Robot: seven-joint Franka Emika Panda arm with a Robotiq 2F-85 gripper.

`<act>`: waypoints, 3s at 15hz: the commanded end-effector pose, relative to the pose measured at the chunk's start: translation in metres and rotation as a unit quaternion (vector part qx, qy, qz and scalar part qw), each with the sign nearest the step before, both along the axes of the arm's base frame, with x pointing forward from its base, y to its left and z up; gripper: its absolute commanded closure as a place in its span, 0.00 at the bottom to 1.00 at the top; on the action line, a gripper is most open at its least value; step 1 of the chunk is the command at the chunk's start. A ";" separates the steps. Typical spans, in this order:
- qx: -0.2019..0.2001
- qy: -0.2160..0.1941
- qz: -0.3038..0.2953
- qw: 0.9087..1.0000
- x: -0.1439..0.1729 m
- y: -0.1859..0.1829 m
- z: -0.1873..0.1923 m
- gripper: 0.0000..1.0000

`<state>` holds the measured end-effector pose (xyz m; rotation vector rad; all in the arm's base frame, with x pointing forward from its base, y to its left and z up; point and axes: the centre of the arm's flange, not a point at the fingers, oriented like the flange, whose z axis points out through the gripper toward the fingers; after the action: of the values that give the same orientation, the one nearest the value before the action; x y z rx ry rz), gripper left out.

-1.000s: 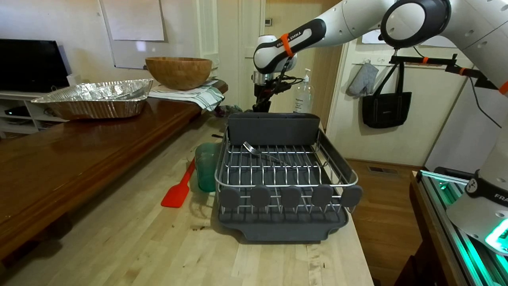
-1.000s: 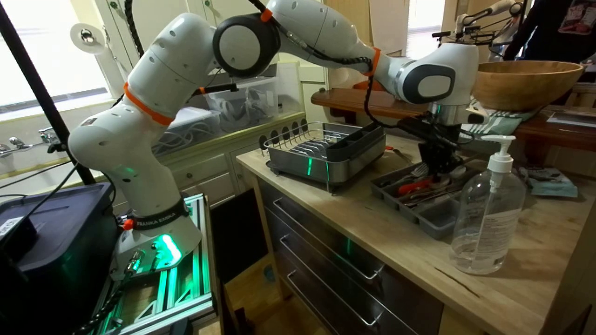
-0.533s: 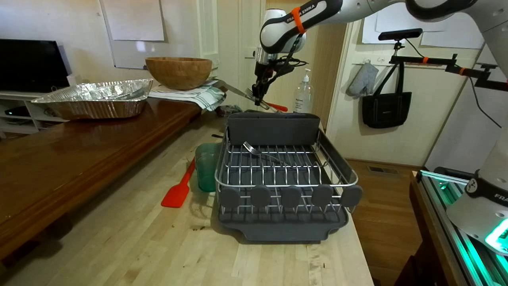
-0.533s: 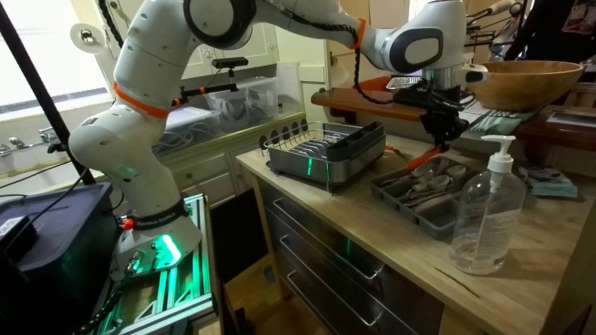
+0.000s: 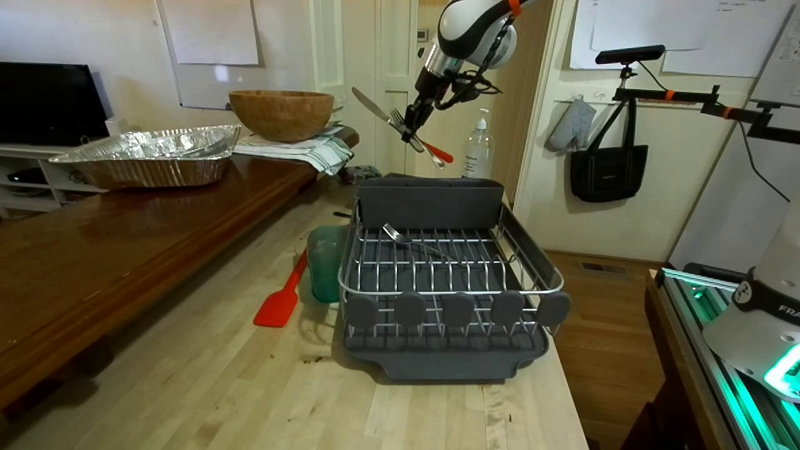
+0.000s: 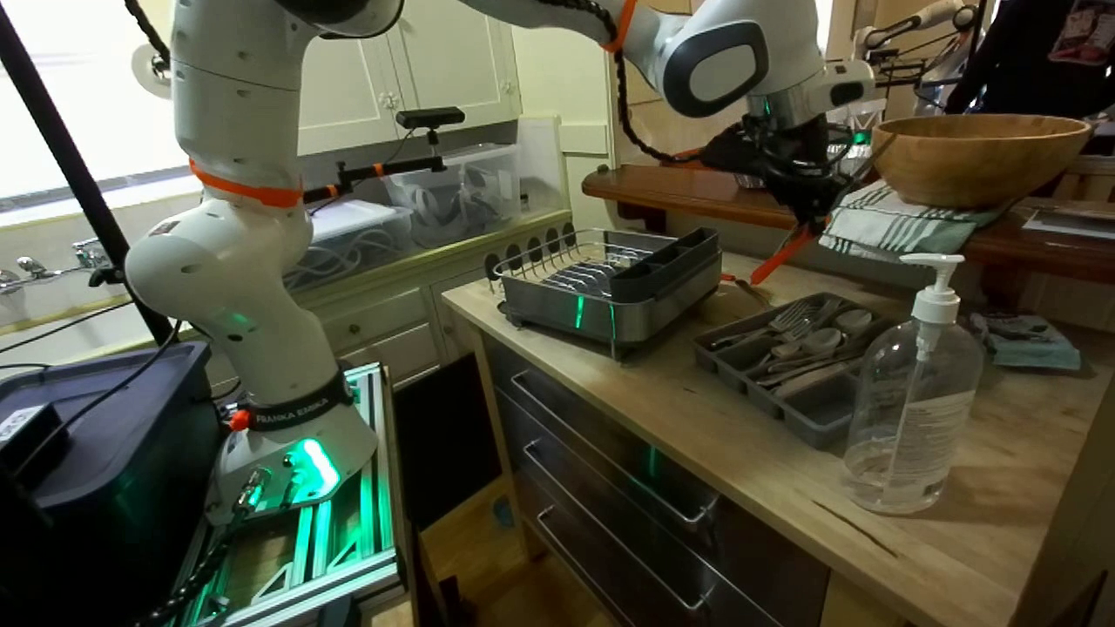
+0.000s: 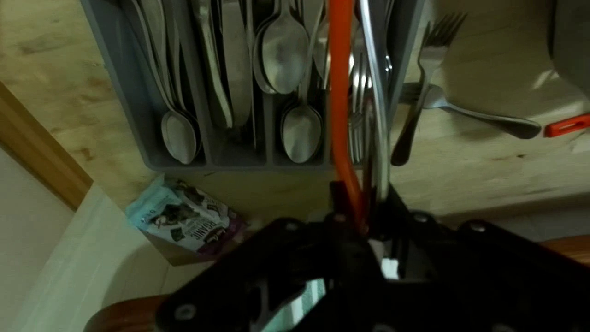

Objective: Place some cutlery on the dishrack.

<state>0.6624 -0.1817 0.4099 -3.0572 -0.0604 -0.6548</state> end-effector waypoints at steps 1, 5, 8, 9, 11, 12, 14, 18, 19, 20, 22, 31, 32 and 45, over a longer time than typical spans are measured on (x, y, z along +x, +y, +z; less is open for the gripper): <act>0.003 -0.033 0.043 0.999 -0.044 0.040 0.028 0.95; -0.004 -0.058 0.077 0.995 -0.061 0.084 0.053 0.95; -0.004 -0.080 0.085 0.993 -0.077 0.110 0.061 0.95; 0.002 -0.091 0.076 0.993 -0.084 0.117 0.062 0.95; 0.001 -0.128 0.040 0.991 -0.098 0.131 0.066 0.95; -0.001 -0.145 0.023 0.989 -0.103 0.136 0.068 0.95; -0.004 -0.133 0.042 0.990 -0.080 0.129 0.068 0.95; -0.004 -0.134 0.041 0.990 -0.082 0.131 0.066 0.81; -0.004 -0.134 0.040 0.990 -0.082 0.131 0.065 0.95; -0.007 -0.135 0.034 0.990 -0.080 0.133 0.062 0.95; -0.015 -0.138 0.026 0.990 -0.078 0.141 0.055 0.95; -0.024 -0.133 -0.010 0.991 -0.070 0.165 0.036 0.95; -0.025 -0.131 -0.011 0.991 -0.069 0.167 0.035 0.95; -0.058 -0.135 0.012 0.989 -0.063 0.196 0.005 0.95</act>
<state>0.5989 0.0115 0.4187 -3.0432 -0.1457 -1.0324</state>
